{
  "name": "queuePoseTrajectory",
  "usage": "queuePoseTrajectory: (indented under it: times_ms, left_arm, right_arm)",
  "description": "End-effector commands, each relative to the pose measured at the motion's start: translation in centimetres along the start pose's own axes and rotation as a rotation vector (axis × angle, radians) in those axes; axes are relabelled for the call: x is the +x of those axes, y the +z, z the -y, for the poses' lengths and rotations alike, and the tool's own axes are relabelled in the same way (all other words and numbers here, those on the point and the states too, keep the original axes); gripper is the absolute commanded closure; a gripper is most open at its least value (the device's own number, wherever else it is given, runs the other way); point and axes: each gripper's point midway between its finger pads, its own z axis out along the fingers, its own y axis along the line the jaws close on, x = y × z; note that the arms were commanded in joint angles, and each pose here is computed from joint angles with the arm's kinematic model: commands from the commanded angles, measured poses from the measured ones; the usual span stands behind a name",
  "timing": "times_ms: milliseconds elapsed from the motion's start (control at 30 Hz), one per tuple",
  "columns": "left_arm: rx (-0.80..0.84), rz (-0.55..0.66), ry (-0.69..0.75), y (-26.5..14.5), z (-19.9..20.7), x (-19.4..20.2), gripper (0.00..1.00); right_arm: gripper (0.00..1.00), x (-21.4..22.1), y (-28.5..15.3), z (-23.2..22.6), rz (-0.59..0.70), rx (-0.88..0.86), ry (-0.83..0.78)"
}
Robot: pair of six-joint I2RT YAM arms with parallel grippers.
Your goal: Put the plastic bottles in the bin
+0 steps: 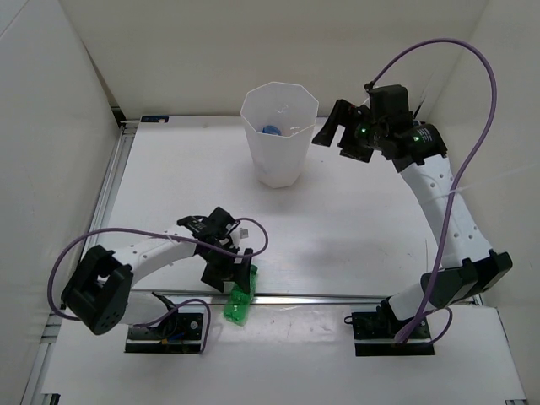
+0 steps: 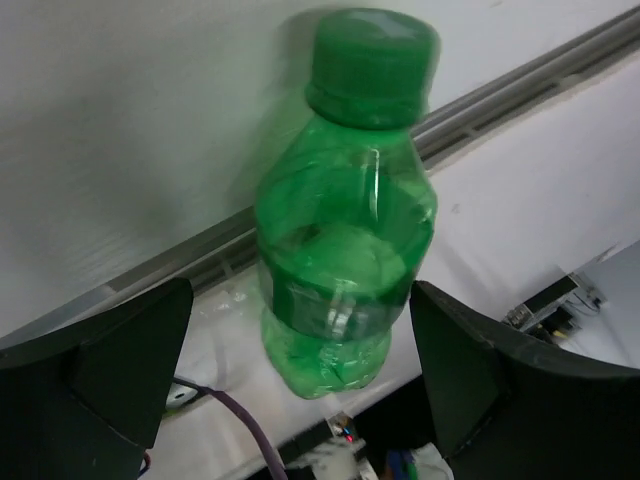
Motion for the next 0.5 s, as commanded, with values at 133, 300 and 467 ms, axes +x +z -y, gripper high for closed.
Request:
queuePoseTrajectory:
  times_ms: [133, 300, 467]
  left_arm:
    - [-0.042, -0.089, 0.003, 3.1, -0.7, 0.8, 0.00]
    - [-0.040, -0.171, 0.042, 4.8, 0.3, 0.0, 0.11]
    - [-0.033, -0.147, 0.066, 4.5, 2.2, -3.1, 0.67]
  right_arm:
    - [0.04, -1.4, -3.4, 0.7, 0.067, -0.014, -0.016]
    - [0.04, -1.1, -4.9, 1.9, 0.080, -0.004, -0.004]
    - [0.04, -0.8, -5.7, 3.1, 0.087, 0.012, 0.007]
